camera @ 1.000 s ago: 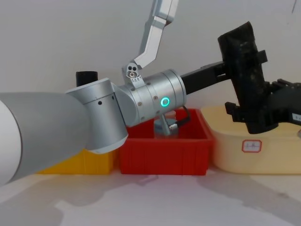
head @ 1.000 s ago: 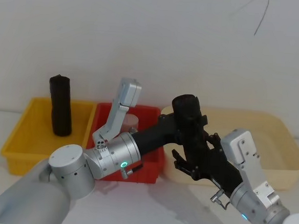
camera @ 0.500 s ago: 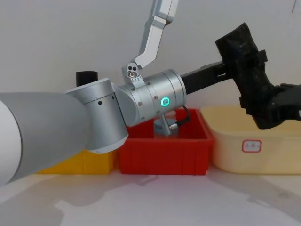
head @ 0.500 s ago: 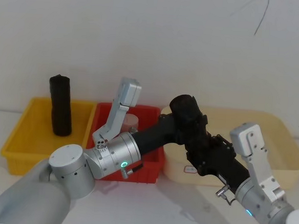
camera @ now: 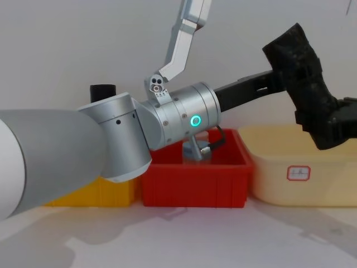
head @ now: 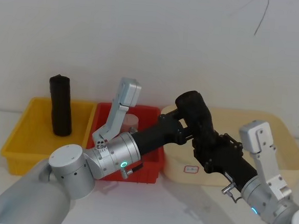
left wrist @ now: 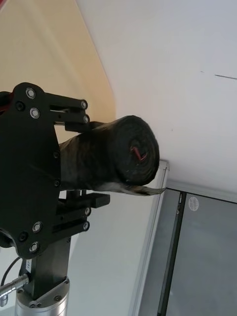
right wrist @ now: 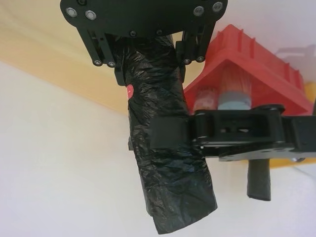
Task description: Pick up the garbage bag with the one hand and transfer it to the other hand.
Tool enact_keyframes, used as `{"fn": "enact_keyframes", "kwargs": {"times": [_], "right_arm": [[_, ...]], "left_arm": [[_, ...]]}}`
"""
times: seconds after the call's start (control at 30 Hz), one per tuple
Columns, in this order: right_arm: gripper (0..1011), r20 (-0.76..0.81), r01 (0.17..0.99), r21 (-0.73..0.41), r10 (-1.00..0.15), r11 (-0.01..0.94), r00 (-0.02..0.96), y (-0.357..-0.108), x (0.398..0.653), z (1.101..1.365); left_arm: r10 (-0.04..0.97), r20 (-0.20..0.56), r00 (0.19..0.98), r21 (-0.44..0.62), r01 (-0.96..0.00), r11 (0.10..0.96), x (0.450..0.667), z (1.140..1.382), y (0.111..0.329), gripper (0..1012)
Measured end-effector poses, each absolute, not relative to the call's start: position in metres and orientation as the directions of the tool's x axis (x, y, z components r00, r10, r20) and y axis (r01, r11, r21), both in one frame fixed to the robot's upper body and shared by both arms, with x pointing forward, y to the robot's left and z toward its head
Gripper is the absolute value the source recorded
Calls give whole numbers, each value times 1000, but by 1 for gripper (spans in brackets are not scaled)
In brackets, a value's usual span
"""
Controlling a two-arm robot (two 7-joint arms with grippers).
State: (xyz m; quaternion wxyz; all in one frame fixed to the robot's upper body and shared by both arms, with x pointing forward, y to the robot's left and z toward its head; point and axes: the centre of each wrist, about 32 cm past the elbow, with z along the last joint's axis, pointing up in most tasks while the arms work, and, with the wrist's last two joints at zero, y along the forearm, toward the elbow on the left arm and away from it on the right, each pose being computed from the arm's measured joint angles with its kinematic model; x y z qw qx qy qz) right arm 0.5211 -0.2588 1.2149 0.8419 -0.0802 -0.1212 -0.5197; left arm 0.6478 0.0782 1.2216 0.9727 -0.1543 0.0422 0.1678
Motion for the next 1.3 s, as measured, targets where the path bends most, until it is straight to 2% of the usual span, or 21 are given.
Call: {"fn": "enact_keyframes", "kwargs": {"times": [0.07, 0.1, 0.2, 0.27, 0.37, 0.73, 0.97, 1.0, 1.3], "right_arm": [[561, 284, 896, -6, -858, 445, 428, -260, 521, 1215], [560, 283, 896, -4, -859, 444, 427, -260, 522, 1216], [560, 278, 899, 3, -864, 439, 421, -262, 524, 1218], [561, 276, 902, 9, -868, 432, 413, -264, 527, 1221], [561, 274, 906, 17, -873, 424, 404, -268, 533, 1224], [561, 277, 924, 31, -892, 381, 359, -284, 559, 1238], [746, 288, 938, 22, -901, 345, 324, -295, 575, 1246], [808, 287, 940, 22, -903, 339, 319, -297, 577, 1248], [1001, 281, 943, 43, -910, 330, 306, -300, 579, 1257]], "left_arm": [[313, -134, 940, -286, -339, 896, 648, 1222, 78, 744], [313, -134, 940, -286, -339, 896, 648, 1222, 78, 798], [313, -134, 940, -286, -339, 896, 648, 1222, 78, 861], [313, -134, 940, -286, -339, 896, 648, 1222, 78, 942], [313, -134, 940, -286, -339, 896, 648, 1222, 78, 1000], [313, -134, 940, -286, -339, 896, 648, 1222, 78, 1000], [314, -134, 940, -286, -340, 896, 648, 1222, 78, 1000], [314, -134, 940, -287, -340, 896, 648, 1222, 78, 1000], [352, -142, 925, -327, -379, 866, 644, 1220, 87, 1000]]}}
